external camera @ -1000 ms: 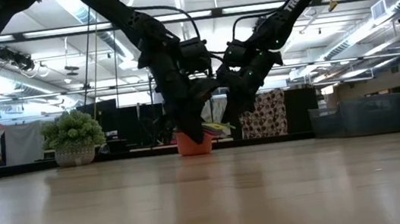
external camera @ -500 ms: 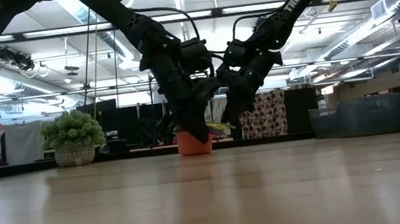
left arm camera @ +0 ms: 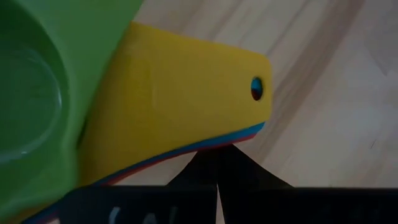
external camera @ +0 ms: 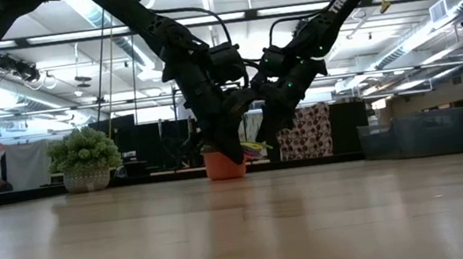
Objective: Nest measuring cups in basket
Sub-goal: Stack the green measuring cup on top of the yellow measuring cup
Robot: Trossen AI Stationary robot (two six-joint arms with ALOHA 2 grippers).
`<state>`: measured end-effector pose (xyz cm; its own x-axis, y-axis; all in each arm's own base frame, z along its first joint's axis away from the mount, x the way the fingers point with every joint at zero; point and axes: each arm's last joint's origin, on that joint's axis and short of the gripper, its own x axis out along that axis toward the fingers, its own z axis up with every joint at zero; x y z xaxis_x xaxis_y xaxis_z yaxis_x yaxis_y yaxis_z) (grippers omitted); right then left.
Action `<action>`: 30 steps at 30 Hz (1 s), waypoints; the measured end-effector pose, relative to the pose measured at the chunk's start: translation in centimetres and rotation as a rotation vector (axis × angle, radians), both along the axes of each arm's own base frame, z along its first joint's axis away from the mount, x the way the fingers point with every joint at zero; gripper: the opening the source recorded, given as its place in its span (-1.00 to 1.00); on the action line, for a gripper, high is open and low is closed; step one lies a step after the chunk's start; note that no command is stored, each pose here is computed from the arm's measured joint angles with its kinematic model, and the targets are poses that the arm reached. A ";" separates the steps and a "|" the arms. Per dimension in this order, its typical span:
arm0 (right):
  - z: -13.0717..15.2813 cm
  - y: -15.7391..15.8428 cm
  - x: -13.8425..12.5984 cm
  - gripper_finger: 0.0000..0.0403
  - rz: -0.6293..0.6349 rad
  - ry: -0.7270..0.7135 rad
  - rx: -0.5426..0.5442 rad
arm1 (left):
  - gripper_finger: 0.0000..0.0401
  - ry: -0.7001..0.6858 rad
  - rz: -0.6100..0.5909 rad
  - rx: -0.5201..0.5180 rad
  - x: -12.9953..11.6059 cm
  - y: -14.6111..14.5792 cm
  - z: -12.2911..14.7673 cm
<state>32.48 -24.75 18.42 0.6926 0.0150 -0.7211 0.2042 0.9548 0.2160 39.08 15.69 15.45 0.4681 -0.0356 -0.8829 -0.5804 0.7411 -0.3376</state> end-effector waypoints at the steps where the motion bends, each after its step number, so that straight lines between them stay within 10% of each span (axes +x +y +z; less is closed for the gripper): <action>1: 0.0 0.0 0.0 -0.99 0.002 0.000 -0.002 | -1.00 0.000 0.000 0.000 0.0 0.0 0.0; 30: -0.1 1.3 0.7 -0.99 0.061 -0.002 0.038 | -1.00 -0.015 0.036 0.025 -0.3 1.2 0.1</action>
